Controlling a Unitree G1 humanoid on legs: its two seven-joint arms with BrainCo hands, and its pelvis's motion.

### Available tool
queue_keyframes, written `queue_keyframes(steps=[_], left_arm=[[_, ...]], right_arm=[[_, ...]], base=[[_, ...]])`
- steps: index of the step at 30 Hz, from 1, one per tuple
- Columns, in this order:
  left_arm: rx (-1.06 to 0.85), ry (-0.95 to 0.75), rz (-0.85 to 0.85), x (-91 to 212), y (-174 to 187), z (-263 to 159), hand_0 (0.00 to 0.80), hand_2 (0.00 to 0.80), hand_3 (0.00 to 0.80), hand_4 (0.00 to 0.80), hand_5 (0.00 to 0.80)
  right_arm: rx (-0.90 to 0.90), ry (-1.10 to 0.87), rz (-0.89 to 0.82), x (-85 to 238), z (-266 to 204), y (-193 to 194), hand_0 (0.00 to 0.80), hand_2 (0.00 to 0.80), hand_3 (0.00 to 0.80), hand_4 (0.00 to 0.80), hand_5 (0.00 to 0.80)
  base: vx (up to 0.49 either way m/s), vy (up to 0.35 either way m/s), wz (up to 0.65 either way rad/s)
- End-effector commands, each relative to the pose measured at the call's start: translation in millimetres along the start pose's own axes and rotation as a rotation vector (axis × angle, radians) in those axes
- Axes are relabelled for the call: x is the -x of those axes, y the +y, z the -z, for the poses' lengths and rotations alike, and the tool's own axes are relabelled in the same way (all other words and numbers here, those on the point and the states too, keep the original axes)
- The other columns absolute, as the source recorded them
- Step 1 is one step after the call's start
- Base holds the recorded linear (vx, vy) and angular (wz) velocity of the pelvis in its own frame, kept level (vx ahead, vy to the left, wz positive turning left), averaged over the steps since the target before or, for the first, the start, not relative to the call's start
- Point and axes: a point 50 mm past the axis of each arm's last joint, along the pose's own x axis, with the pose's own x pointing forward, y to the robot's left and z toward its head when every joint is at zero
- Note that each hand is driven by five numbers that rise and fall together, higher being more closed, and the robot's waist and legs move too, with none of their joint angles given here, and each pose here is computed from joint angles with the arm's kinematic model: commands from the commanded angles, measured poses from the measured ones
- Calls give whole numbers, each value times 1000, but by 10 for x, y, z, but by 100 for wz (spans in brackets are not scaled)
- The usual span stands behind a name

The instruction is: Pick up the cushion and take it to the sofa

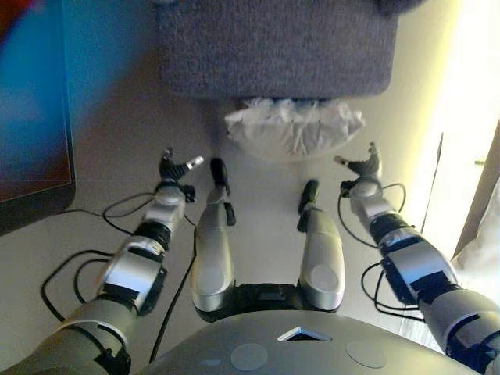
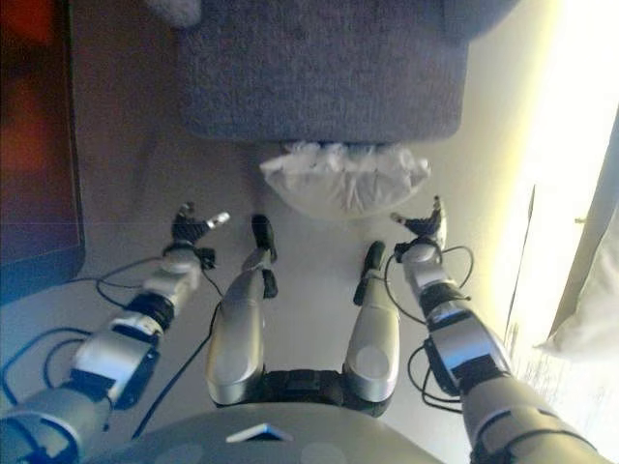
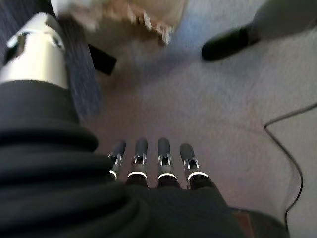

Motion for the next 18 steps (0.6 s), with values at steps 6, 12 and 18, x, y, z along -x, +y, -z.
queue_keyframes(steps=[6,12,18], left_arm=[[13,-127,-53,66,-251,-173,0,0,0,0,0],[96,-188,-63,104,-418,-368,0,0,0,0,0],[190,-290,-88,173,-458,-654,0,0,0,0,0]], right_arm=[[-146,-9,121,-100,-190,-220,0,0,0,0,0],[-172,-55,140,-22,-205,-121,0,0,0,0,0],[-176,-347,130,181,-529,-142,0,0,0,0,0]], base=[[-50,-86,-6],[-8,28,-16],[-15,93,-27]])
